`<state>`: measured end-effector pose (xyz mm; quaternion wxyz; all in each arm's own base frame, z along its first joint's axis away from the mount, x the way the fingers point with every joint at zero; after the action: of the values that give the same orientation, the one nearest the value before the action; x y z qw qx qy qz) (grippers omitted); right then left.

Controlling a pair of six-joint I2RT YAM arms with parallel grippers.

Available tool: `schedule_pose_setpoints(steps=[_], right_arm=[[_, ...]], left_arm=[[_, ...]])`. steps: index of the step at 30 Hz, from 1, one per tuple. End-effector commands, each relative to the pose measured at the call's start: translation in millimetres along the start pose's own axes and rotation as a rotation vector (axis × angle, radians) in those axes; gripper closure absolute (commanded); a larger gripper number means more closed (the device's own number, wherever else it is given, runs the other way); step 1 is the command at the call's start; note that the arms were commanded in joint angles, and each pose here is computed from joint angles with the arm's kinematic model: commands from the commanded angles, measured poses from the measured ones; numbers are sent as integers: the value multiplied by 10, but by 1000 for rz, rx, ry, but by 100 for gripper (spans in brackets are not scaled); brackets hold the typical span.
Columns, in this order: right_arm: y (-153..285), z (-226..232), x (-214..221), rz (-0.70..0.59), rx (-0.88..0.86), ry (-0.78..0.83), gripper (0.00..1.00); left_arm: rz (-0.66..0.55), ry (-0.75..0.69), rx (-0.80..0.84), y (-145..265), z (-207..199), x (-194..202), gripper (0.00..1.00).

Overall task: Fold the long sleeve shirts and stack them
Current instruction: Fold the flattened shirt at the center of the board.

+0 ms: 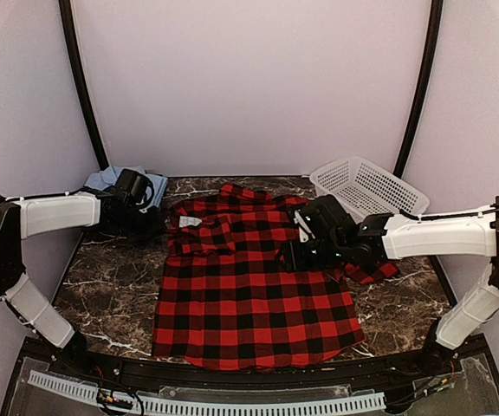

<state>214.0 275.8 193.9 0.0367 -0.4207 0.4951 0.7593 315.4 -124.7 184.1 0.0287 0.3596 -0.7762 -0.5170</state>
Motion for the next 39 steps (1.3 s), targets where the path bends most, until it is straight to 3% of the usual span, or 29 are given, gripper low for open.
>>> schedule_pose_setpoints(steps=[1,6,17,19,25,29,34,39], right_arm=[[7,16,-154,-40,-7,-4,48],[21,19,-180,-49,-5,-5,48],[36,0,-149,-47,4,-15,48],[35,3,-150,-45,4,-14,48],[27,3,-156,-47,6,-18,48],[9,12,-165,-48,-1,-19,48],[-10,32,-194,-60,-18,-24,48],[-37,49,-246,-80,-25,-18,48]], left_arm=[[46,18,75,-222,25,-73,53],[84,29,166,-444,42,-153,53],[160,60,165,-749,156,-73,53],[160,58,181,-745,127,-87,57],[147,49,241,-609,10,-151,87],[130,37,280,-455,-65,-194,100],[106,2,348,-197,-191,-235,100],[129,-127,444,51,-529,-111,100]])
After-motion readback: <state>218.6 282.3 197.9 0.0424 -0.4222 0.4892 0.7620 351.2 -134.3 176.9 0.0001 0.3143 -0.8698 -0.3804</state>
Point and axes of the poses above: each gripper's point midway between its finger pads, its own y axis back along the fingers, its own z axis along the line the jaws close on, x = y × z, the point moved 10 cm from there along y, back along the fingers, and after that the axes turned 14 degrees about y, right-handed, at the moved point
